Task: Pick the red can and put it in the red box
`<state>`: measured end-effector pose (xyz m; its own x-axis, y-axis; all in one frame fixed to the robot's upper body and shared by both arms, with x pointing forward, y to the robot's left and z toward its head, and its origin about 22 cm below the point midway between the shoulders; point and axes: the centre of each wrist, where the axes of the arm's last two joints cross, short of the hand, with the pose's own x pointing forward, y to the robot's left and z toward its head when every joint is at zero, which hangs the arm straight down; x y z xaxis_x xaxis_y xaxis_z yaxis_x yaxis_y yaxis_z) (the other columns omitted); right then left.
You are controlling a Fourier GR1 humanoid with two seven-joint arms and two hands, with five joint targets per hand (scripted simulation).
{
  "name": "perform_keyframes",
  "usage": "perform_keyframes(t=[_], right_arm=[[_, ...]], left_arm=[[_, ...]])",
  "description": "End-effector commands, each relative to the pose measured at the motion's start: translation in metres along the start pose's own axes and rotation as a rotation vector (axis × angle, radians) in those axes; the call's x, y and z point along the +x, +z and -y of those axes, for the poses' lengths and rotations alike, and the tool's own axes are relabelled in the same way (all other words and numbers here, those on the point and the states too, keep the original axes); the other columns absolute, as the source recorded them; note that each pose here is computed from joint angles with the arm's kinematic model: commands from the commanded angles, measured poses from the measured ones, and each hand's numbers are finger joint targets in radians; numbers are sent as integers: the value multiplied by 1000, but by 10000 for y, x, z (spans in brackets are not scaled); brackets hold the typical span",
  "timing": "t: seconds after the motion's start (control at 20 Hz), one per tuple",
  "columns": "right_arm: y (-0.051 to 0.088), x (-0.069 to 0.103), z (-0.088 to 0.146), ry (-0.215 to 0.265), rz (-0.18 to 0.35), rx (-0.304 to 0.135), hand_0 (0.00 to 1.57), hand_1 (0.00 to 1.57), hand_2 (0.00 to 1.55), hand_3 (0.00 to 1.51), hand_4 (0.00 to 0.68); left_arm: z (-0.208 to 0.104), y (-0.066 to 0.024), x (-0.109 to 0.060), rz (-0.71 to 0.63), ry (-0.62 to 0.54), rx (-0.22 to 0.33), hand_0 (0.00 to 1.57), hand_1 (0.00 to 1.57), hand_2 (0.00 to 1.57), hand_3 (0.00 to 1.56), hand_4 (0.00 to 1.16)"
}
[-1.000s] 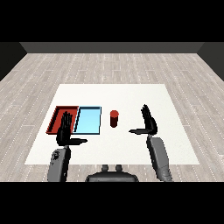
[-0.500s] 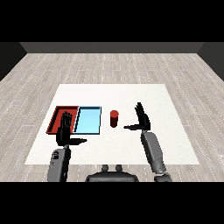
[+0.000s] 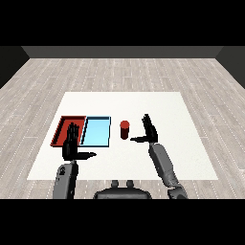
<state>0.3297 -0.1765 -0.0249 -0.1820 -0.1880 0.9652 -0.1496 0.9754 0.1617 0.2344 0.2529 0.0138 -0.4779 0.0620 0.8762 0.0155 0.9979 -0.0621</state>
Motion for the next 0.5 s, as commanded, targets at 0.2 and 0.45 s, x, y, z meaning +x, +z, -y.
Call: perform_keyframes(t=[0.2,0.45], right_arm=[[-112,-250,-117,-46,-39,-1,0,0,0,0,0],[-72,-344,-275,-93,-69,-14,0,0,0,0,0]], left_arm=[[57,77,-125,-8,2,-9,0,0,0,0,0],[-63,156,-80,-12,21,-11,0,0,0,0,0]])
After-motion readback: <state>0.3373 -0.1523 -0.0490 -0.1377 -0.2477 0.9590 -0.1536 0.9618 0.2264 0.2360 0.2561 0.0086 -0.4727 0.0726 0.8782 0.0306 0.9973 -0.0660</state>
